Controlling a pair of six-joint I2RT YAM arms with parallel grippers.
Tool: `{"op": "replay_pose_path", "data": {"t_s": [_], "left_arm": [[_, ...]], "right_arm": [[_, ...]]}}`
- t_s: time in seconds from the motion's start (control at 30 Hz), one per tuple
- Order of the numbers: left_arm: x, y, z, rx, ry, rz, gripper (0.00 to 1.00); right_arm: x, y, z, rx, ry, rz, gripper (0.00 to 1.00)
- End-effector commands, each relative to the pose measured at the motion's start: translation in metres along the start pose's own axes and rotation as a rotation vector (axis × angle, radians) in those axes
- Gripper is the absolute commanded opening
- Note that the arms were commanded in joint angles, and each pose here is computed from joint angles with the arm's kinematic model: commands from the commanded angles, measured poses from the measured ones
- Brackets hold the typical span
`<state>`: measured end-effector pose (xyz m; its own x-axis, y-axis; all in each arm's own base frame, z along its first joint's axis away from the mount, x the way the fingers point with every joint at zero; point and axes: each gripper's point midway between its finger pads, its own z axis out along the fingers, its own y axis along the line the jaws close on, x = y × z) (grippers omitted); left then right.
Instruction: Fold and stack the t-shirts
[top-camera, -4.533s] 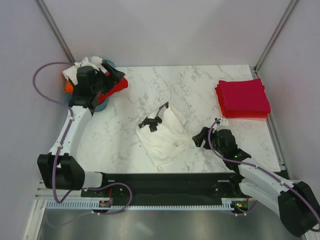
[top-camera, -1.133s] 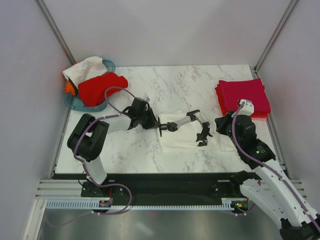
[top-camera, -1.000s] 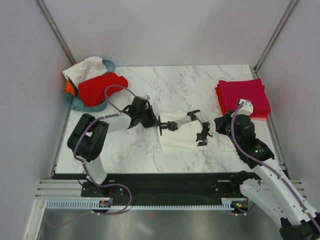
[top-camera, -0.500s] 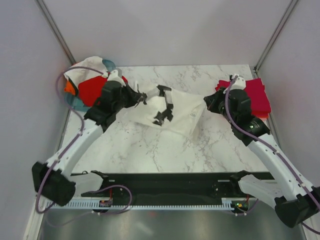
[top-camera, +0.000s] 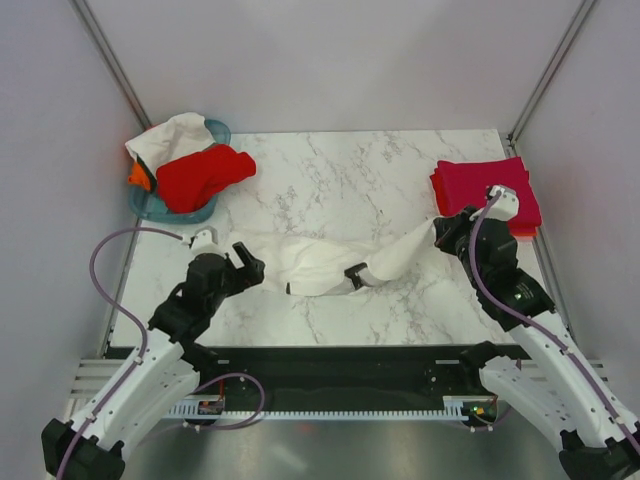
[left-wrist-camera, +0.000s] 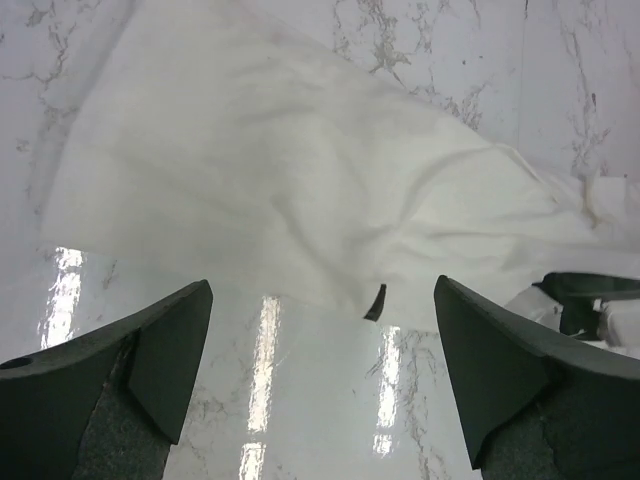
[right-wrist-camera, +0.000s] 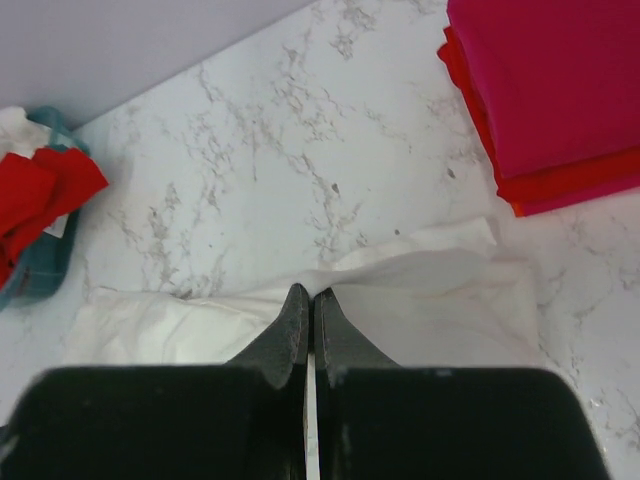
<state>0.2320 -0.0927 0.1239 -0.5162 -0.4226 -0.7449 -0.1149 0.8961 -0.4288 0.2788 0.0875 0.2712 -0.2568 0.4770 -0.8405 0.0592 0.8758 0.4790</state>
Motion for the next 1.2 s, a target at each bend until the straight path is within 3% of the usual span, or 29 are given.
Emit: {"op": "replay_pose_path", "data": {"t_s": [0.0, 0.33, 0.57, 0.8, 1.17], "left_arm": [[-0.028, -0.008, -0.003, 0.001, -0.094, -0.028, 1.0], [-0.019, 0.021, 0.02, -0.215, -0.055, -0.072, 1.0], [-0.055, 0.012, 0.056, -0.308, -0.077, -0.047, 0.94], [-0.073, 0.04, 0.095, -0.438, -0.055, -0.108, 0.8], [-0.072, 0.047, 0.149, -0.436, 0.013, -0.102, 0.58]], "right_arm": [[0.002, -0.009, -0.004, 0.024, -0.015, 0.012, 0.0], [0.028, -0.034, -0.016, 0.051, 0.011, 0.003, 0.0], [0.053, -0.039, -0.013, 0.042, 0.075, 0.01, 0.0], [0.061, -0.037, -0.015, 0.015, 0.1, 0.018, 0.0], [0.062, -0.036, -0.013, 0.015, 0.11, 0.003, 0.0]]}}
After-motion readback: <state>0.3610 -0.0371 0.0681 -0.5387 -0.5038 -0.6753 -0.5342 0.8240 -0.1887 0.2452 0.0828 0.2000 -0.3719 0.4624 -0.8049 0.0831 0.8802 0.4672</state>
